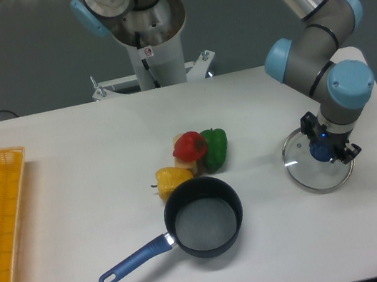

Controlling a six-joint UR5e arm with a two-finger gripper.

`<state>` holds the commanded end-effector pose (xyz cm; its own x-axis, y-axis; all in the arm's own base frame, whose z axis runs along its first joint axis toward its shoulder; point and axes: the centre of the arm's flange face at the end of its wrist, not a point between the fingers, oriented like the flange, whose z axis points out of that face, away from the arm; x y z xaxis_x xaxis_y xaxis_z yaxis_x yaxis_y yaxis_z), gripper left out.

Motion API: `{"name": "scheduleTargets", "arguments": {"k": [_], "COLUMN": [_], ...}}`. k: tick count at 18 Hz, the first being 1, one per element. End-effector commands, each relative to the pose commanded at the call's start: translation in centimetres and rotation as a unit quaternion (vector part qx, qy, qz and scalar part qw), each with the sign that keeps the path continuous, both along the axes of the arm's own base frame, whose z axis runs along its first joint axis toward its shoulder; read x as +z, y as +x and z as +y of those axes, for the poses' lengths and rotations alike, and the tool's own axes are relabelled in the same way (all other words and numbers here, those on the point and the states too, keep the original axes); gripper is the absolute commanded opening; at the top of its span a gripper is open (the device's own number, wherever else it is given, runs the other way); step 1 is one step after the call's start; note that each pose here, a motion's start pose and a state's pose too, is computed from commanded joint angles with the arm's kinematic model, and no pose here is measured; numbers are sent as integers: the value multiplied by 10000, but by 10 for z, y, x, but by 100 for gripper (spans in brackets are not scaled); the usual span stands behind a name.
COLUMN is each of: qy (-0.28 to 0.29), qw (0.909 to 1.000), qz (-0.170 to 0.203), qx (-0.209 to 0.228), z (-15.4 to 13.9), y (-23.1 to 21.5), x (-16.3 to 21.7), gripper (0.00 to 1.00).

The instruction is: Place the lid on the table

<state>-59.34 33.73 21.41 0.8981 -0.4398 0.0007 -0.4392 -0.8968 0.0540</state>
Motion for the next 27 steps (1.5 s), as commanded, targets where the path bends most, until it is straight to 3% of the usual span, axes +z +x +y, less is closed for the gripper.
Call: {"name": "scheduleTargets", "arguments": {"k": [7,8,9,10,20,27], "qy": [-5,-2,-5,2,43,70], "qw": [10000,10000,10000,10000,9982,9977], "qz": [-15,-7,9,31,578,650], "qx": [8,0,-8,-15,-144,-158], "z": [-1,0,0,1,15,13], "y": [0,0,0,1,8,17], "x": [-2,-1,1,4,63,78], "gripper": [70,77,94,100,100,100]}}
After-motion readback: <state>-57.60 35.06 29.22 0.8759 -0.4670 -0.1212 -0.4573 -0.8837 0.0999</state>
